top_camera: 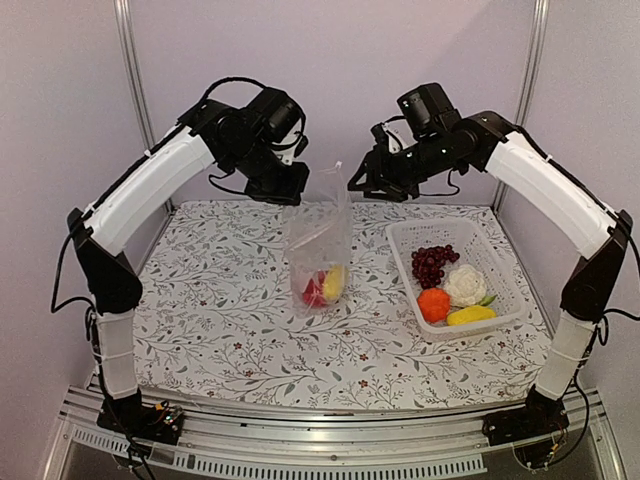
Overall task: Place the food in the zip-top bag and seal the zipper
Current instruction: Adjust the zipper food storage bag at the center of the board, then pick up the fake vegetable from the bin.
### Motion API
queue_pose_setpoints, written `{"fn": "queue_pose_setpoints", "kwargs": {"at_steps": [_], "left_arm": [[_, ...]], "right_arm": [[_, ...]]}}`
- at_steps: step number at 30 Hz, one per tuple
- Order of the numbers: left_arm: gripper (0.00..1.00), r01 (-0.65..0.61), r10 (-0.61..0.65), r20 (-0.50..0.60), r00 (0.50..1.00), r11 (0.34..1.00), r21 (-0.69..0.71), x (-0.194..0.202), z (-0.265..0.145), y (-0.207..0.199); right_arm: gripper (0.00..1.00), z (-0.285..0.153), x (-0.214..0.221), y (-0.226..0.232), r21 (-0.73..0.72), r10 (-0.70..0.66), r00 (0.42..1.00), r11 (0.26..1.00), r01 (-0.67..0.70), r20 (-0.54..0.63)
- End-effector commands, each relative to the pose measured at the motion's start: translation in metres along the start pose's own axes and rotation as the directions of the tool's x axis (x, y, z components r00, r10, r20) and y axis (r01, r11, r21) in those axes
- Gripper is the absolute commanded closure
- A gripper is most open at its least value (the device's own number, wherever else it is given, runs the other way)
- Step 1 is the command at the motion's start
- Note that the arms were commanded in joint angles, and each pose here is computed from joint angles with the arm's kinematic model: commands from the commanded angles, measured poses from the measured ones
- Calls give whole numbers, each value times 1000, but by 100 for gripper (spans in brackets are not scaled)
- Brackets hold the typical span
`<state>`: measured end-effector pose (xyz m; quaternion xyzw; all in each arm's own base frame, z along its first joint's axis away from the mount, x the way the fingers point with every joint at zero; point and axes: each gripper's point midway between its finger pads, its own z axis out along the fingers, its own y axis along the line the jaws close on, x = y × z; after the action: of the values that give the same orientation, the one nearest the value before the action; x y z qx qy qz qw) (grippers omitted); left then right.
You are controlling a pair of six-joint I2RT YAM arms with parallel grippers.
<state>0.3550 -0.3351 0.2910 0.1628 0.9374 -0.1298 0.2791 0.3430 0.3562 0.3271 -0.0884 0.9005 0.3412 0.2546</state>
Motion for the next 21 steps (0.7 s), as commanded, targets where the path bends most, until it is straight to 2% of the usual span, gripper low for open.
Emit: {"fn": "queue_pose_setpoints", "kwargs": {"at_steps": [1, 4, 6, 10, 14, 21], "left_arm": [[100, 22, -15, 72, 997, 995, -97, -17, -30, 41], [100, 23, -12, 103, 995, 994, -109, -23, -43, 51], [100, 7, 2, 101, 995, 995, -95, -23, -43, 49], [100, -9, 9, 23, 1000, 1000, -19, -8, -16, 34], [100, -4, 4, -15, 1000, 1000, -1, -2, 10, 25], [100, -16, 16, -39, 999, 1000, 3, 3, 28, 21]], "right_arm": [[56, -41, -18, -10, -72, 67, 997, 995, -65, 36], [53, -54, -20, -55, 40, 75, 995, 996, -78, 66], [51, -52, -9, -93, 137, 80, 996, 987, -85, 45], [43, -41, 28, -154, 280, 96, 995, 956, -86, -22], [35, -28, 66, -188, 320, 159, 984, 939, -126, -78], [28, -4, 124, -225, 383, 223, 953, 914, -131, -205]]}}
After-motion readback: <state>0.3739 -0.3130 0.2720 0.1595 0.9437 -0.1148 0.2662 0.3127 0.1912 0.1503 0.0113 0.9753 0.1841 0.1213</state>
